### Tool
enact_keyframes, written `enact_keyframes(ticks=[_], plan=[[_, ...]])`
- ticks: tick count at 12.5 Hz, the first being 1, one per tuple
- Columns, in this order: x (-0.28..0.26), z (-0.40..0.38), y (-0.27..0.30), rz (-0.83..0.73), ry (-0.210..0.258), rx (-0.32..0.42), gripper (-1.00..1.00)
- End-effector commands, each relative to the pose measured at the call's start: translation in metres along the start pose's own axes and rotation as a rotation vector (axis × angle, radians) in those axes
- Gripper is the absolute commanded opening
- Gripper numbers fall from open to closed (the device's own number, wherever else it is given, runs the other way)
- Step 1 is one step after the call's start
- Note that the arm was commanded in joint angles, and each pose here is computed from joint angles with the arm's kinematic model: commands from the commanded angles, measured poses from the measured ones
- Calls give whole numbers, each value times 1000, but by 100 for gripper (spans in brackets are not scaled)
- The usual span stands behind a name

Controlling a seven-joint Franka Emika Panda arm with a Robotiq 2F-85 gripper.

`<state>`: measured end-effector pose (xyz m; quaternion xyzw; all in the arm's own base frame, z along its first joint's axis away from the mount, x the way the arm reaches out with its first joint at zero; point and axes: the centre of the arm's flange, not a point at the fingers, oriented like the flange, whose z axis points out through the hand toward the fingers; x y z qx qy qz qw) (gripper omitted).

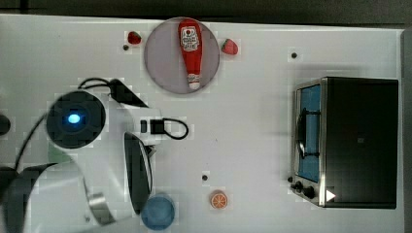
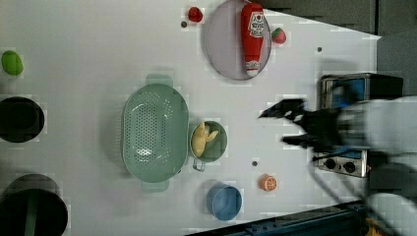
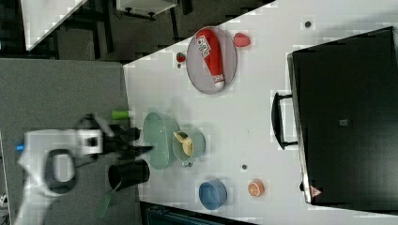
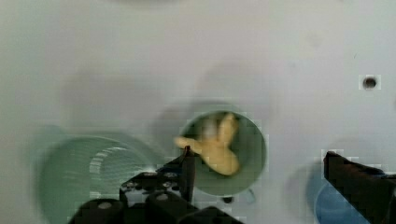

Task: Pick Banana and place it in mug.

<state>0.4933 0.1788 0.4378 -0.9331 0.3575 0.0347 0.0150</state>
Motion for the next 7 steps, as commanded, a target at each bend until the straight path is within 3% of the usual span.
enact_keyframes(ticks=[1,3,5,7], plan=[[74,-111,64,0,51,34,100],[99,-154,106,-32,79,-42,100],[122,-182,139,23,99,-30,100],[135,-187,158,65,87,-27,100]])
